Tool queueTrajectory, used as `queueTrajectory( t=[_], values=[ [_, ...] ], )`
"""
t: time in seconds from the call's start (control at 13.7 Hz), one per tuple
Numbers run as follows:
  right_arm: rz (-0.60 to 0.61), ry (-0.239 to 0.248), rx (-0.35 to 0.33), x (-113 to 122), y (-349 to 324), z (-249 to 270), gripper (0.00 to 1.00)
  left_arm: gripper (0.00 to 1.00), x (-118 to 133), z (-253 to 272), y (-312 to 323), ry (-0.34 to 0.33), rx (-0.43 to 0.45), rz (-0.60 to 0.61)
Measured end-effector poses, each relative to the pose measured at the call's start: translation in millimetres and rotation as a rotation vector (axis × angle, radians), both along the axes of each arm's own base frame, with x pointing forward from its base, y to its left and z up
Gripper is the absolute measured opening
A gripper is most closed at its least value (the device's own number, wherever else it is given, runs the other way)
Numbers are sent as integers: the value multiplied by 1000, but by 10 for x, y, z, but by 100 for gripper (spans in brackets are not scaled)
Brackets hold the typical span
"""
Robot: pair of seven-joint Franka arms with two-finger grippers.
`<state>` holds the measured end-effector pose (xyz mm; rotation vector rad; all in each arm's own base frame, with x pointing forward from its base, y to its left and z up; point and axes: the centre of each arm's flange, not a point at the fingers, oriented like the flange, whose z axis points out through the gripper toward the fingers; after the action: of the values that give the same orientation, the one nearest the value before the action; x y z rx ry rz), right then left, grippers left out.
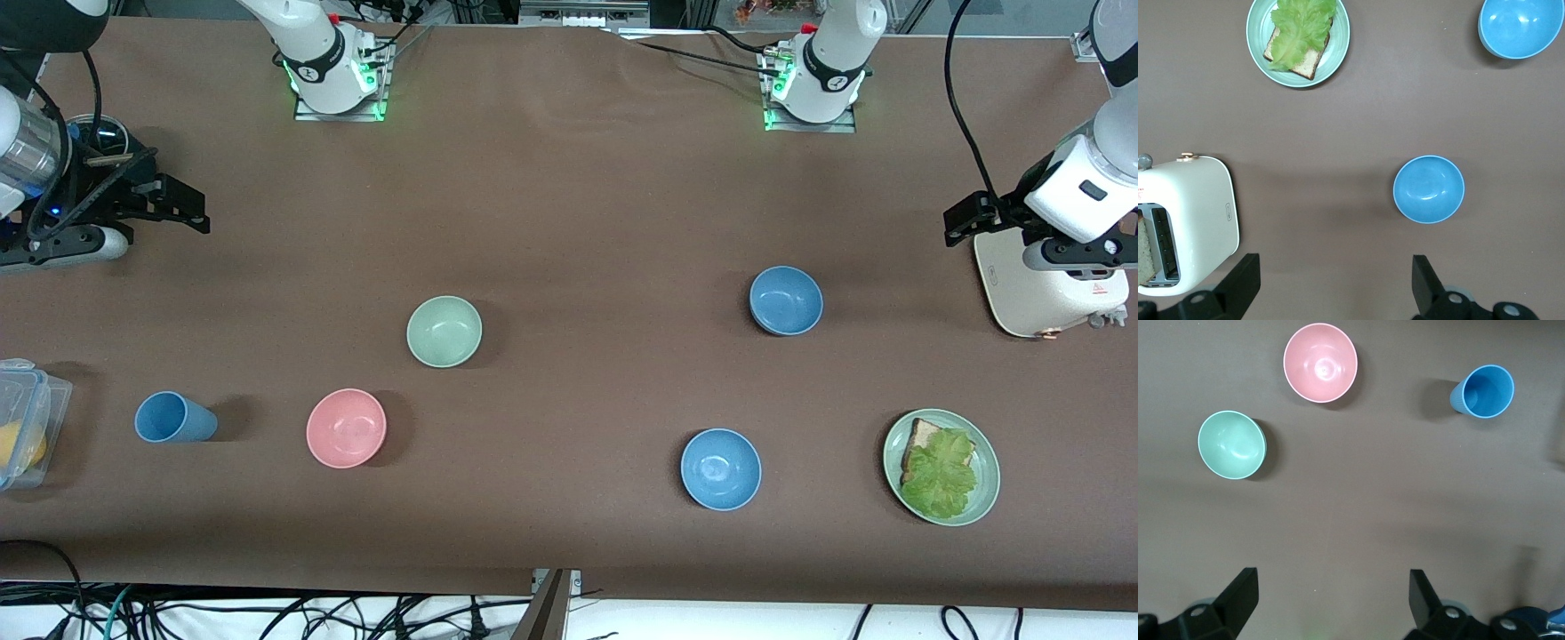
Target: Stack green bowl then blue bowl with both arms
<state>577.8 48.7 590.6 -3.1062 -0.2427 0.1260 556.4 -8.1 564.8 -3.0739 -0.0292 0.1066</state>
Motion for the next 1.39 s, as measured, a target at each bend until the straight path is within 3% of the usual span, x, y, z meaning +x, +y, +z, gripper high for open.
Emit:
queueTrajectory(
  t=[1.39],
  values=[
    [2, 22, -1, -10, 5, -92, 100, 100, -11, -8, 126, 10, 0, 23]
  ],
)
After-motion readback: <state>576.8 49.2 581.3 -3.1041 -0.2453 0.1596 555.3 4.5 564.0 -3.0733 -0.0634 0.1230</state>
